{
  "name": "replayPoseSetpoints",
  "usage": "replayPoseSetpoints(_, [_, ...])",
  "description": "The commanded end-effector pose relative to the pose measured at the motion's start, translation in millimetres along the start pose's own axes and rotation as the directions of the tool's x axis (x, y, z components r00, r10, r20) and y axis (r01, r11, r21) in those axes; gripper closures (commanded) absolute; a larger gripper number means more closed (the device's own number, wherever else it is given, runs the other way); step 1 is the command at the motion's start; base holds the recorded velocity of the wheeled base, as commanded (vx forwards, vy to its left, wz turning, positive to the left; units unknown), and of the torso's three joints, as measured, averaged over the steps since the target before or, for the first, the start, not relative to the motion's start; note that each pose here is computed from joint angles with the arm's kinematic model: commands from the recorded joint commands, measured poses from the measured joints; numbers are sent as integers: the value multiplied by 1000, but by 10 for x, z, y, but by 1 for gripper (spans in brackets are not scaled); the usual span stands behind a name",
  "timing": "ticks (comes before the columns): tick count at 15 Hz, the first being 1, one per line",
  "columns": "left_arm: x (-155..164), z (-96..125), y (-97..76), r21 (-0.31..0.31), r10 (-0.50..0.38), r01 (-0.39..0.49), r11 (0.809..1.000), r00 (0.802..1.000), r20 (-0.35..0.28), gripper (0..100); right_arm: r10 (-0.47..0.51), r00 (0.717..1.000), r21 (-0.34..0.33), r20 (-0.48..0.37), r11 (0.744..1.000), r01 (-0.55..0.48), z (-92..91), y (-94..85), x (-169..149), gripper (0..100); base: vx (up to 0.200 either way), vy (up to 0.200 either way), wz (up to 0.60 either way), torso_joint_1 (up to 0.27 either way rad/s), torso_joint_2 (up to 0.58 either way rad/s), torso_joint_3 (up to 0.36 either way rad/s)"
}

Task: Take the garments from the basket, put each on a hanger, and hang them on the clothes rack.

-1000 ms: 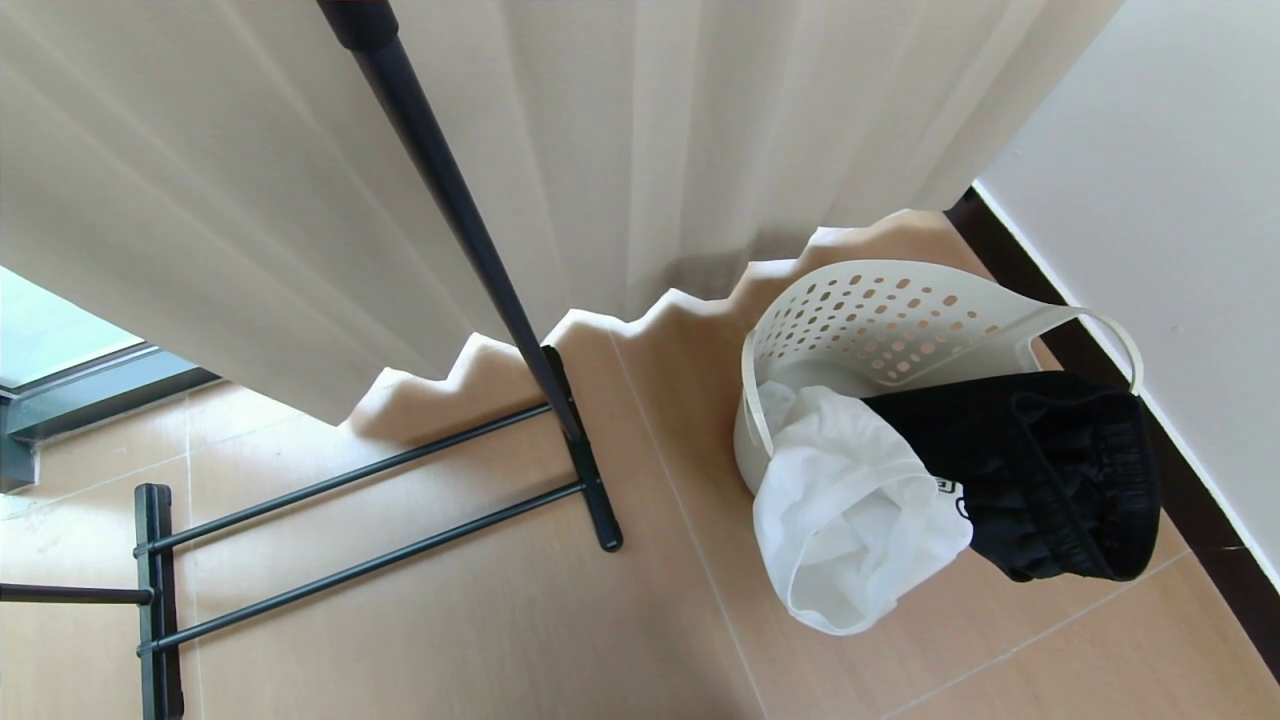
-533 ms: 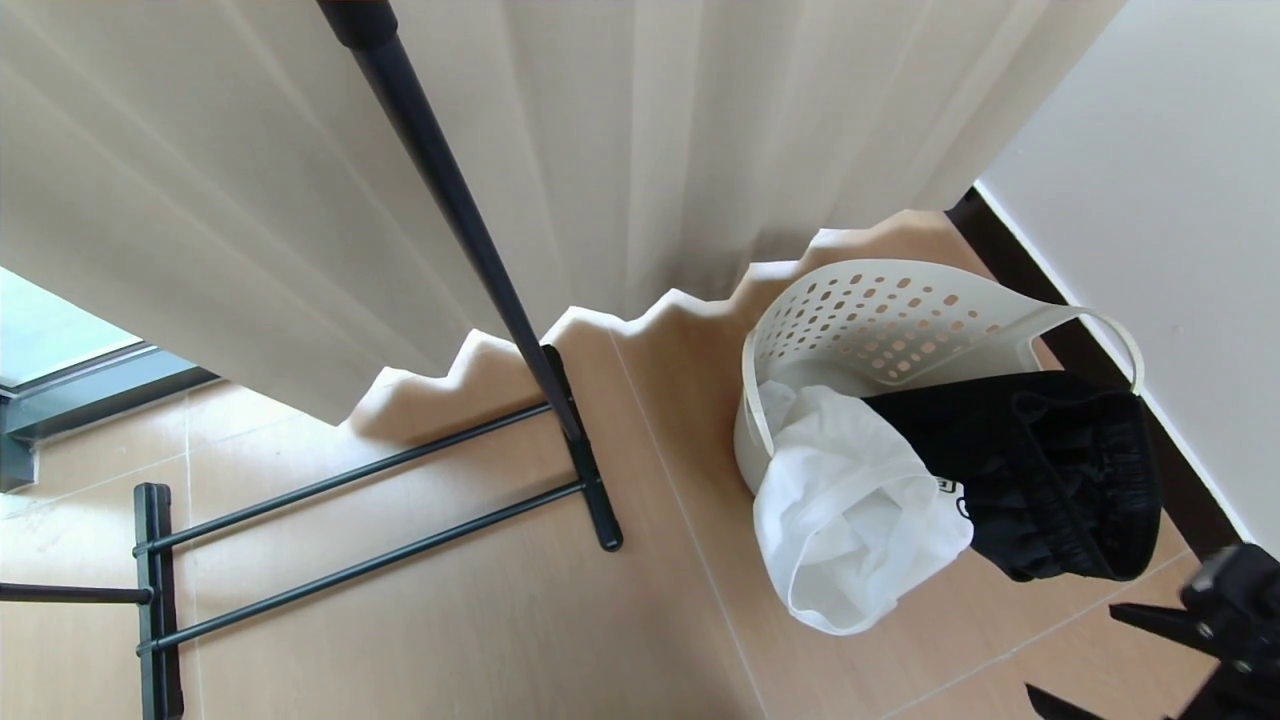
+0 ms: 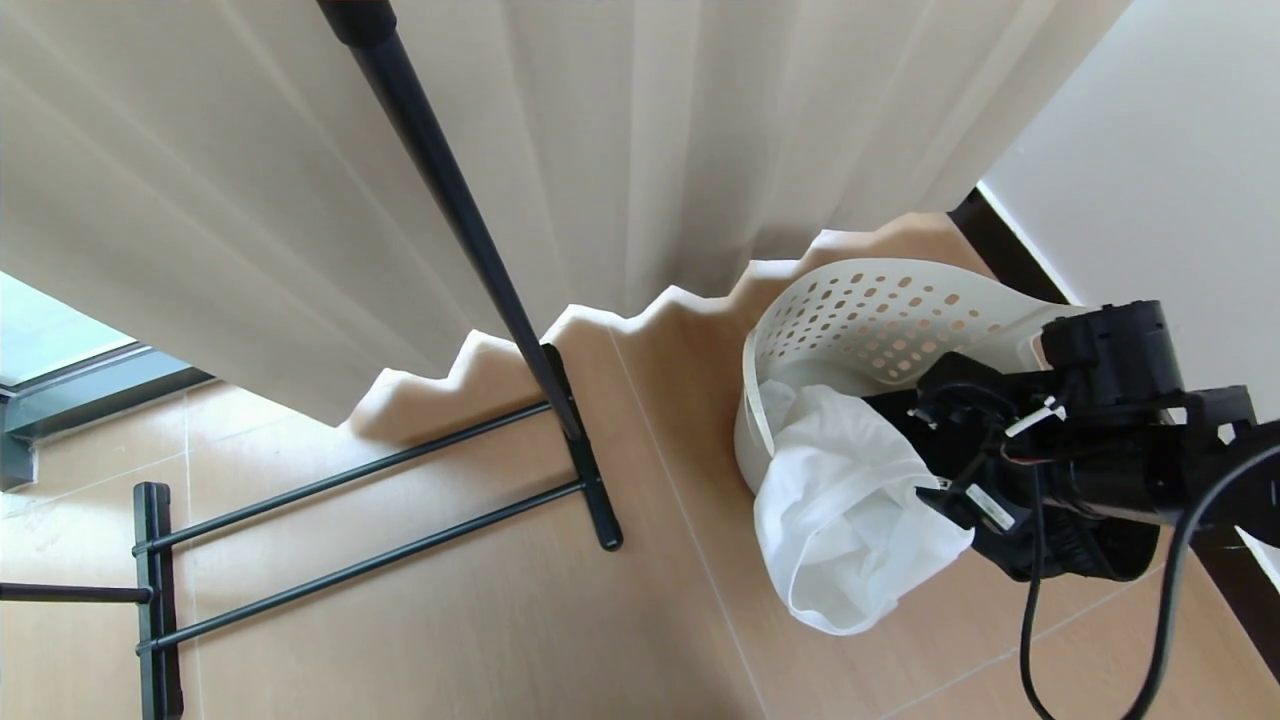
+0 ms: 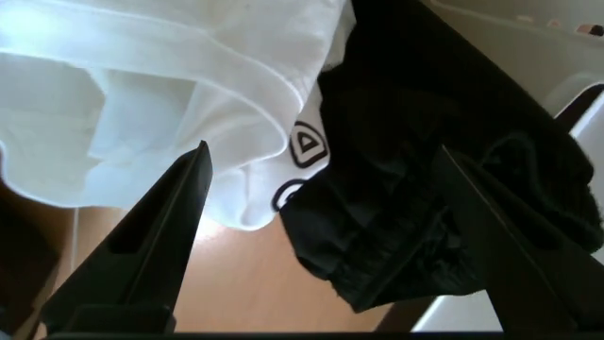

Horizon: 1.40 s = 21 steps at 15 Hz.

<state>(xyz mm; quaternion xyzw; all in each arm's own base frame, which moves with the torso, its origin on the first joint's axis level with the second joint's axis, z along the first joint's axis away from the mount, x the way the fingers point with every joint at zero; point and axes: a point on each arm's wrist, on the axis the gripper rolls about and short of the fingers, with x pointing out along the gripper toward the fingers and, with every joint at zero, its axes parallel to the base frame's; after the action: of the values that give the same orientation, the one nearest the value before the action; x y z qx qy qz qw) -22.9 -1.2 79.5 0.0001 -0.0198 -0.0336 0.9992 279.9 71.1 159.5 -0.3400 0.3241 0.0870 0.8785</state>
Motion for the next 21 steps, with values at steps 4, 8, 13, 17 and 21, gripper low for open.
replayPoseSetpoints(4, [0,0,0,-1,0,0,1000,1000,0,0,-3,999,-55,-52,998,0,111,21,268,0,0,0,0,0,0,0])
replayPoseSetpoints(8, [0,0,0,-1,0,0,1000,1000,0,0,3,998,-59,-66,998,-7,103,43,322,0,0,0,0,0,0,0])
replayPoseSetpoints(13, [0,0,0,-1,0,0,1000,1000,0,0,-4,996,-54,-88,999,-1,107,67,468,0,0,0,0,0,0,0])
replayPoseSetpoints(17, [0,0,0,-1,0,0,1000,1000,0,0,-20,997,-26,-74,1000,18,167,44,478,0,0,0,0,0,0,0])
replayPoseSetpoints(21, [0,0,0,-1,0,0,1000,1000,0,0,-8,999,0,-39,1000,8,240,134,463,0,0,0,0,0,0,0])
